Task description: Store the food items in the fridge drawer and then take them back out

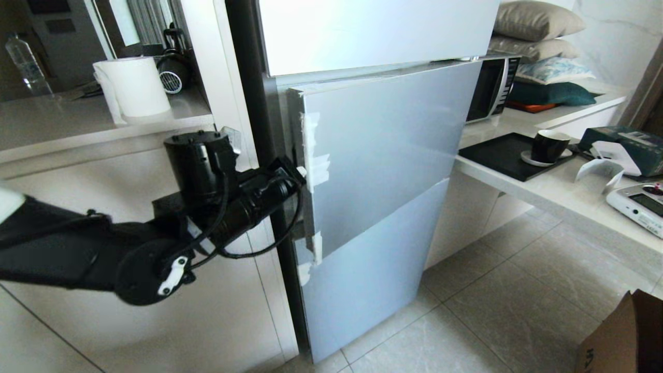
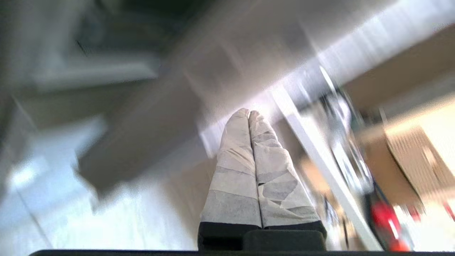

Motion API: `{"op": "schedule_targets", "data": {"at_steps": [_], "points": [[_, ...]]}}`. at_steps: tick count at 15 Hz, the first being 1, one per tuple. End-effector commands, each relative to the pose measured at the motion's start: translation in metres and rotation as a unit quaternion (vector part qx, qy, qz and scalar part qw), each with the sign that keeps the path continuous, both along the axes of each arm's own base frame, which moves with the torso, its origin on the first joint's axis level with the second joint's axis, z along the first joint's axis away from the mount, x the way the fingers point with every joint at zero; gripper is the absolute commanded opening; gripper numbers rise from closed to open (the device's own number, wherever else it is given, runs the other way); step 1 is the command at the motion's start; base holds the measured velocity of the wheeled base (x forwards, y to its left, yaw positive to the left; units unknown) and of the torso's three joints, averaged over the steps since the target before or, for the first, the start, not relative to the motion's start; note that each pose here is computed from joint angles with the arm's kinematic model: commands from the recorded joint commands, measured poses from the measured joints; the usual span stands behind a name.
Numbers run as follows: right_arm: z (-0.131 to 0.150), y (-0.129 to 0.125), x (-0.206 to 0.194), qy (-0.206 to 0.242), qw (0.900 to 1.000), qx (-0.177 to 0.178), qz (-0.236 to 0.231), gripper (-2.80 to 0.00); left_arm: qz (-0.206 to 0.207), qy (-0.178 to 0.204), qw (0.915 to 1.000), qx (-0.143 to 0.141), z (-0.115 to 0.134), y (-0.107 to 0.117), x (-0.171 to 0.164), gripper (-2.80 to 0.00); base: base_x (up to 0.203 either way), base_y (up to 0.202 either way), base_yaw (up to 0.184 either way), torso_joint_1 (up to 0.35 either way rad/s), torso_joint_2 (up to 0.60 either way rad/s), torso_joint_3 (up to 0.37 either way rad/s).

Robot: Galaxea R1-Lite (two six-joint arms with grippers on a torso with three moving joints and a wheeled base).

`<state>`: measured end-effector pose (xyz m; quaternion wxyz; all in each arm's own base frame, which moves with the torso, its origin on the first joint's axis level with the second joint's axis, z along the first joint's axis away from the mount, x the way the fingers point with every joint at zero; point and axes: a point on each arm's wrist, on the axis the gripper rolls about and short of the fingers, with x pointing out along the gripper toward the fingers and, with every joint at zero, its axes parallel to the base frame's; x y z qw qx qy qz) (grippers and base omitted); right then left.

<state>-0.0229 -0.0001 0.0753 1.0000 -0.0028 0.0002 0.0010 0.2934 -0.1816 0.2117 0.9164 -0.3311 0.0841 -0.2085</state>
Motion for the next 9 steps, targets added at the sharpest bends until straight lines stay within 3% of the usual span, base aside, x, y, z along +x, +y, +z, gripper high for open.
{"op": "schedule_targets", "data": {"at_steps": [1, 3, 5, 7, 9], "points": [[0.0, 0.0, 0.0, 0.0, 1.0, 0.0, 0.001, -2.8, -0.03, -0.02, 0.9992, -0.016, 0.021, 0.015, -0.054, -2.8, 0.0, 0.0, 0.0, 0.0, 0.0, 0.0], [0.0, 0.0, 0.0, 0.0, 1.0, 0.0, 0.001, -2.8, -0.051, -0.031, 0.998, -0.022, 0.027, 0.031, -0.085, -2.8, 0.0, 0.0, 0.0, 0.0, 0.0, 0.0], [0.0, 0.0, 0.0, 0.0, 1.0, 0.0, 0.001, -2.8, -0.046, -0.031, 0.9983, -0.02, 0.026, 0.041, -0.09, -2.8, 0.0, 0.0, 0.0, 0.0, 0.0, 0.0], [0.0, 0.0, 0.0, 0.0, 1.0, 0.0, 0.001, -2.8, -0.016, -0.03, 0.9993, -0.017, 0.026, 0.035, -0.058, -2.8, 0.0, 0.0, 0.0, 0.0, 0.0, 0.0], [0.0, 0.0, 0.0, 0.0, 1.0, 0.0, 0.001, -2.8, 0.031, -0.025, 0.9992, 0.002, 0.009, 0.018, 0.002, -2.8, 0.0, 0.0, 0.0, 0.0, 0.0, 0.0]]}}
